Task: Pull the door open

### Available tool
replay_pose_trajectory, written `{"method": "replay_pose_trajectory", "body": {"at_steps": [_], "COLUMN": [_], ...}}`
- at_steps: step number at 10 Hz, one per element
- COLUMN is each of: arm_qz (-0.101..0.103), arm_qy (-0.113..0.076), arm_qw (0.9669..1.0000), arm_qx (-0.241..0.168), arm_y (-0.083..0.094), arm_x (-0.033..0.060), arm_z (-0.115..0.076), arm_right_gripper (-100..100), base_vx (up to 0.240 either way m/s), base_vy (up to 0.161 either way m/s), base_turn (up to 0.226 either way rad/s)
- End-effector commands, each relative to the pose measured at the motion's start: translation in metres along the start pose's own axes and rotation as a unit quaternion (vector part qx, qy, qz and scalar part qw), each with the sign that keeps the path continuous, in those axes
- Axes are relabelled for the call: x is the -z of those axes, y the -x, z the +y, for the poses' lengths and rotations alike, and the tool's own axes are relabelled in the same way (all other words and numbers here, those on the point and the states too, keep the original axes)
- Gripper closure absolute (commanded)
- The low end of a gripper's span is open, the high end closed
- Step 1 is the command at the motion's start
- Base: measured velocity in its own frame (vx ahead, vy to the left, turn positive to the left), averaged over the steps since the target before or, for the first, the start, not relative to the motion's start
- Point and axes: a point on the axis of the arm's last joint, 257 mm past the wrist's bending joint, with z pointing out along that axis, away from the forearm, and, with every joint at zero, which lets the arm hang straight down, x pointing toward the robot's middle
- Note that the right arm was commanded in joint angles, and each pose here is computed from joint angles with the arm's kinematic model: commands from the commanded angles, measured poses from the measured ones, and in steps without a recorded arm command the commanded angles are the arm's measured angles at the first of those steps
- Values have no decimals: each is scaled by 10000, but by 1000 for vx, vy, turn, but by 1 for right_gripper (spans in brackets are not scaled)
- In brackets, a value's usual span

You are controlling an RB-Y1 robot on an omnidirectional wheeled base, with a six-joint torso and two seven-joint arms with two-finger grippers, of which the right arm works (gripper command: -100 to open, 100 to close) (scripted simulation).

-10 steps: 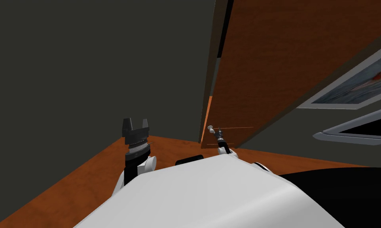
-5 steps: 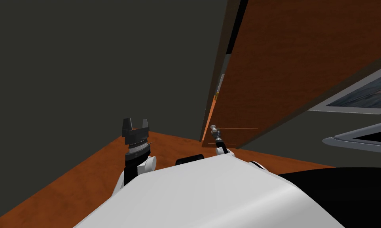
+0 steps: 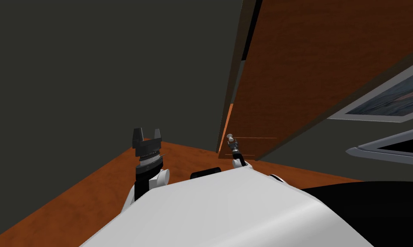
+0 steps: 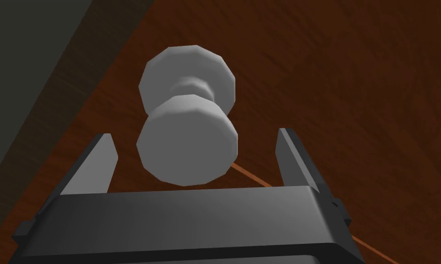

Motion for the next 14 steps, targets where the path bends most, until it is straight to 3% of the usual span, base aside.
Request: {"method": "replay_pose_trajectory", "body": {"at_steps": [1,3,6,8,9,10,11,13,14], "arm_qz": [-6,-31,-43,-67,-66,-78,-78,-100,-99], "arm_qy": [4,19,27,41,41,48,48,60,61], "arm_qw": [9998,9977,9946,9884,9871,9828,9823,9727,9709], "arm_qx": [-184,-674,-1037,-1518,-1596,-1846,-1869,-2319,-2392], "arm_y": [-9,-46,-65,-101,-101,-118,-118,-151,-151], "arm_x": [-1,-9,-12,-18,-18,-20,-20,-24,-24], "arm_z": [-13,-60,-84,-133,-133,-156,-156,-201,-201], "arm_right_gripper": [-100,-100,-100,-100,-100,-100,-100,-100,-100], "base_vx": [-45,-66,-51,-59,-59,-56,-43,-63,-57], "base_vy": [-13,-8,-11,-10,-8,-16,-14,-9,-11], "base_turn": [14,27,15,25,13,17,10,23,10]}}
